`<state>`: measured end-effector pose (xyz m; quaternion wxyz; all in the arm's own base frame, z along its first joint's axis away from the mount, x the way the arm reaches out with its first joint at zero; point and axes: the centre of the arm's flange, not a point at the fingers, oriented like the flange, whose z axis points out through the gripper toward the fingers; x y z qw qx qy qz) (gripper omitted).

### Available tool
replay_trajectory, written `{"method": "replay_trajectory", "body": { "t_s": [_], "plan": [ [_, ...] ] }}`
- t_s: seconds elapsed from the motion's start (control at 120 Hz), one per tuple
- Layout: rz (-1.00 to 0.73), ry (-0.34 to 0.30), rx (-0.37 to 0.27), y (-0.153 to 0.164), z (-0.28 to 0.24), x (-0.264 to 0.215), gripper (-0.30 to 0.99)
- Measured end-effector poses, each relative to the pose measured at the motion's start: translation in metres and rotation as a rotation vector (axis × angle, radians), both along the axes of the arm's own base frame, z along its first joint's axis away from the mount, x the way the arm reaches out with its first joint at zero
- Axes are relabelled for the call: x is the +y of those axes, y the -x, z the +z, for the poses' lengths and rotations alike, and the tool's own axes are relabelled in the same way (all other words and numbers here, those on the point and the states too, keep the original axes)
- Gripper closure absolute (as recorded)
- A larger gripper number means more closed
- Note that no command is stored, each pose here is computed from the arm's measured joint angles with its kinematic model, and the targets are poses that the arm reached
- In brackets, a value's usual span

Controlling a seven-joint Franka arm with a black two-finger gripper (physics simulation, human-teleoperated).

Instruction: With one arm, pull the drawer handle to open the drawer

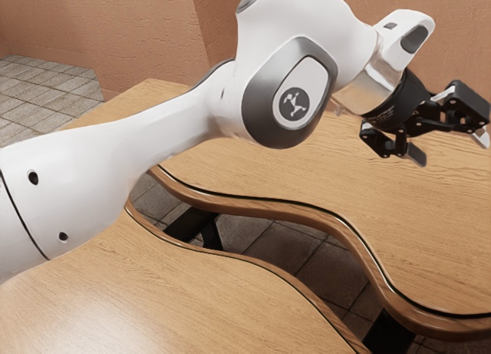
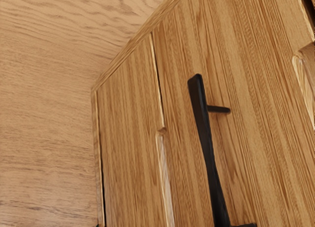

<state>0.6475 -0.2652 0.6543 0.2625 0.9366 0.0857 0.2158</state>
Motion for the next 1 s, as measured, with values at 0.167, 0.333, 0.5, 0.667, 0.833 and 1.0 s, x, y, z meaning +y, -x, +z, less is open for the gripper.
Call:
{"method": "replay_trajectory", "body": {
  "t_s": [0.167, 0.333, 0.5, 0.667, 0.833, 1.0],
  "plan": [
    [0.003, 0.008, -0.006, 0.000, 0.000, -0.004, 0.02],
    [0.016, 0.017, -0.009, -0.010, -0.012, -0.003, 0.02],
    [0.038, 0.038, -0.043, -0.024, -0.024, -0.003, 0.02],
    [0.040, 0.054, -0.054, -0.038, -0.044, -0.014, 0.02],
    [0.032, 0.052, -0.055, -0.039, -0.056, -0.025, 0.02],
    [0.048, 0.035, -0.037, -0.049, -0.075, -0.015, 0.02]
  ]
}}
